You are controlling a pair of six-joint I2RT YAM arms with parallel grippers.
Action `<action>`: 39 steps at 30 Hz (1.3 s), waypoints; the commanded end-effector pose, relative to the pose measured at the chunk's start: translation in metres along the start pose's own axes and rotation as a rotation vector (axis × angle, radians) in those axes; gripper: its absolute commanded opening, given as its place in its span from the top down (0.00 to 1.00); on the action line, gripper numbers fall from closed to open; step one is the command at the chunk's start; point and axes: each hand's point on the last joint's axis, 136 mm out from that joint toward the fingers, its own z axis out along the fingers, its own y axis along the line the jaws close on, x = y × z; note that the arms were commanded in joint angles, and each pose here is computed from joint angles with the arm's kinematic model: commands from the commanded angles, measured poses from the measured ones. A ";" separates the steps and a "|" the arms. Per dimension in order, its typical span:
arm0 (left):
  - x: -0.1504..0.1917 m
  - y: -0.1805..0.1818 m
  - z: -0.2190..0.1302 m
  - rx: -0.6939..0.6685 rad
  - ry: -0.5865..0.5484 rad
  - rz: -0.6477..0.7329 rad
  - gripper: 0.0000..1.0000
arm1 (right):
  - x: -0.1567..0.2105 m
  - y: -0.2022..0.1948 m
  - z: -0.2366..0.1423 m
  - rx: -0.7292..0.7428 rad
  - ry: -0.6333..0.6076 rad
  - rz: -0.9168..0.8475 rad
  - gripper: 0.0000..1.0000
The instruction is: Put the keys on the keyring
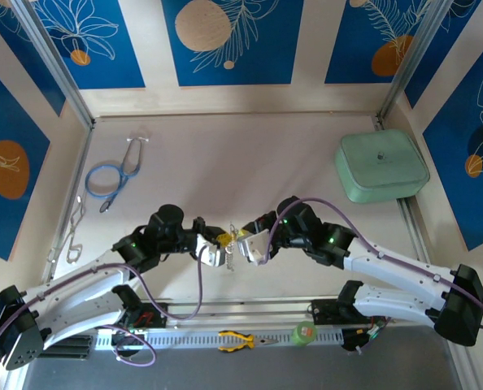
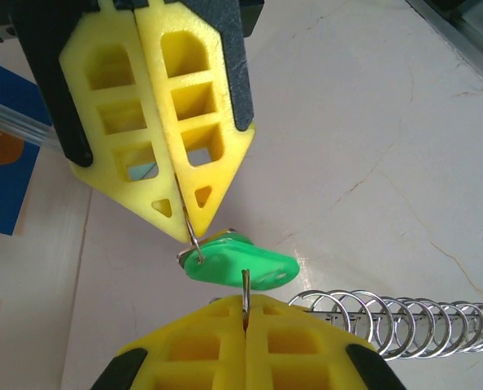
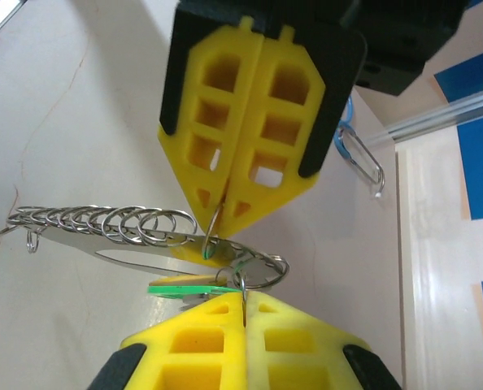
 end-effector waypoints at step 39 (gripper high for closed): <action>-0.023 0.013 -0.003 0.000 -0.072 -0.008 1.00 | -0.007 0.015 0.010 0.020 -0.001 -0.284 1.00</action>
